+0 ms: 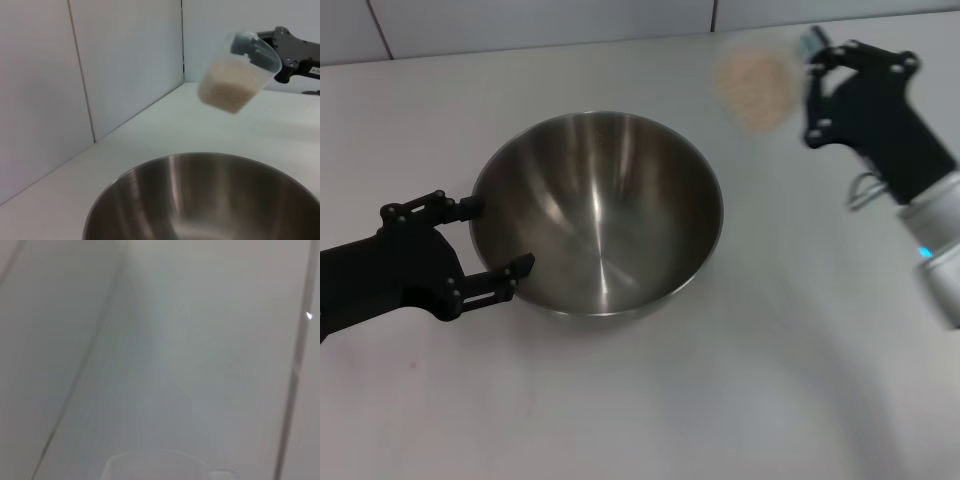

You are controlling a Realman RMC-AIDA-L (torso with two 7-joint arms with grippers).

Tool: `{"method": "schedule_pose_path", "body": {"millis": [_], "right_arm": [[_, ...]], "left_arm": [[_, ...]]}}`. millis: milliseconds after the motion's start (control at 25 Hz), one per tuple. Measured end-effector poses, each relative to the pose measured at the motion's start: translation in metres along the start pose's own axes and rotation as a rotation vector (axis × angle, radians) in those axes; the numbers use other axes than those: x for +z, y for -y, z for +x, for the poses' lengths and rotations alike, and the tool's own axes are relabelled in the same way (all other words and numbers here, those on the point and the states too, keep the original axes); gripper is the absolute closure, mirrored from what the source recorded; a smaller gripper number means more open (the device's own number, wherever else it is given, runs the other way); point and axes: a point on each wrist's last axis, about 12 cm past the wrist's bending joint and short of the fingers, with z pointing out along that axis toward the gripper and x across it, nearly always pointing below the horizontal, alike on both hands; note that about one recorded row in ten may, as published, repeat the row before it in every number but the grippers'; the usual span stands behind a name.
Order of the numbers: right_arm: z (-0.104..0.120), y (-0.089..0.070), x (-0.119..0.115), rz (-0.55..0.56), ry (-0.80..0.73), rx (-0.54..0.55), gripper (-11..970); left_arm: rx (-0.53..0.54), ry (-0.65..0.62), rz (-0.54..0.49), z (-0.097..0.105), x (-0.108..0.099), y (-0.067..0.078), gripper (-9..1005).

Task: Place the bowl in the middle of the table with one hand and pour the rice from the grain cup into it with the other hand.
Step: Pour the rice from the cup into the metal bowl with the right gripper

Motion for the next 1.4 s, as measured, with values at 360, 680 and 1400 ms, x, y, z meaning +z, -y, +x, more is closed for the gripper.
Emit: {"method": "schedule_pose_path", "body": {"millis": [360,680,1400], "right_arm": [[-0.015,-0.055,0.025,-0.077,0.059,-0.748,951],[-0.018,-0.067,0.025,-0.117,0.112,-1.123,950],[-0.016,-0.081,0.03,-0.17,0.272,-1.913,949]], "left_arm": [[-0.01,-0.002,0.014,-0.001,0.005,-0.002,193],[-0.014,0.0,0.021,-0.001,0.006,-0.002,194],[-0.007,0.004,0.049,-0.004,0.01,-0.001,195]]}}
